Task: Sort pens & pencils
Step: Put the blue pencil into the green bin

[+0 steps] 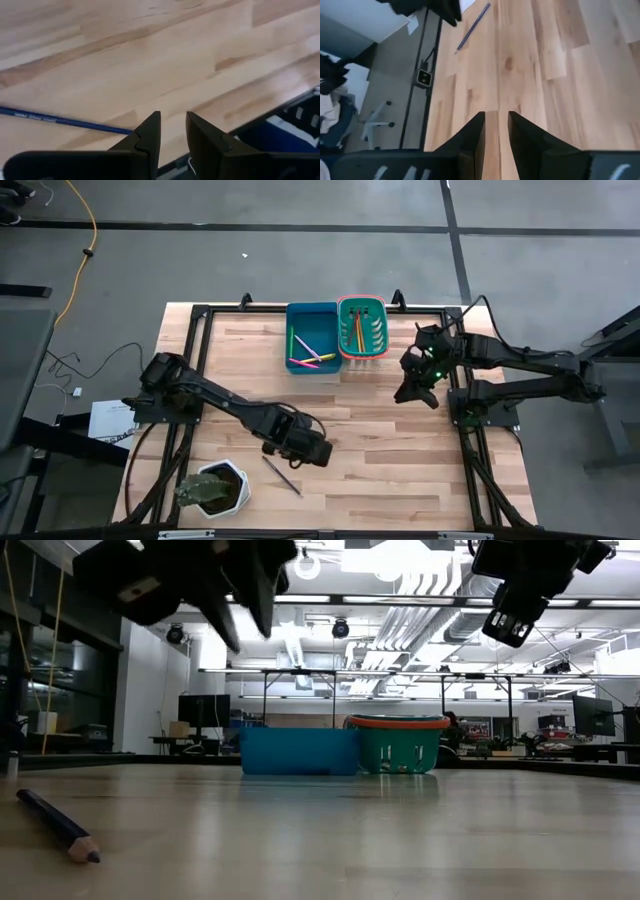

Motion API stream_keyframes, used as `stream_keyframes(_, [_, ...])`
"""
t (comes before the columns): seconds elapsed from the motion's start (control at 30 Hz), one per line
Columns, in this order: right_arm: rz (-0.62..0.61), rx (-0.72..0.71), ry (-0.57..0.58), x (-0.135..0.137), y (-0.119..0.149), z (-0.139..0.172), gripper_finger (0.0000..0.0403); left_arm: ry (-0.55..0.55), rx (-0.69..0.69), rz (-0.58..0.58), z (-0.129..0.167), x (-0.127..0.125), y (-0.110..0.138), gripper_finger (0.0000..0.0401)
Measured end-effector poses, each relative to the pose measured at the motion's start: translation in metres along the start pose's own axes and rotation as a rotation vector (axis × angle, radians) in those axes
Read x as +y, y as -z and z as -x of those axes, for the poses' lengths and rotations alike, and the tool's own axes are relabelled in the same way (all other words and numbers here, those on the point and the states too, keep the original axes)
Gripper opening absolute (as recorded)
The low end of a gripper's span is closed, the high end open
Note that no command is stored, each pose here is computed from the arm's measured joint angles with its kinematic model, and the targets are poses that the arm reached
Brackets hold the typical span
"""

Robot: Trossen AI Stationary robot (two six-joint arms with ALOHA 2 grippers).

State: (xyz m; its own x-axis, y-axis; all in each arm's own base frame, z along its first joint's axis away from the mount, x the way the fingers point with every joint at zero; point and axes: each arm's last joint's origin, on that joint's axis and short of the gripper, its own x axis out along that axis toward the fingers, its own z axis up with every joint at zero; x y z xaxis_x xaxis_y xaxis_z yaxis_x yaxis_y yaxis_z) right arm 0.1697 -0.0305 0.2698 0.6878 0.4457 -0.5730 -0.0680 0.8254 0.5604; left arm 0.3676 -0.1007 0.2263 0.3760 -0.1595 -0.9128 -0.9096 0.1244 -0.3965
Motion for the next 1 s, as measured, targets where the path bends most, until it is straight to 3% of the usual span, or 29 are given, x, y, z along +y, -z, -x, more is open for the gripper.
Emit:
stream_keyframes(0.27, [0.010,0.007,-0.022,0.001,0.001,0.001,0.0075,0.063,0.030,0.027,-0.017,-0.008,0.008,0.0079])
stream_keyframes(0.6, [0.037,0.006,-0.029,0.001,0.001,0.001,0.0075,-0.028,0.048,0.113,-0.020,0.003,0.028,0.0079])
stream_keyframes(1.0, [0.044,0.009,-0.042,0.002,0.001,0.001,0.0075,-0.085,0.042,0.147,-0.020,0.008,0.026,0.0078])
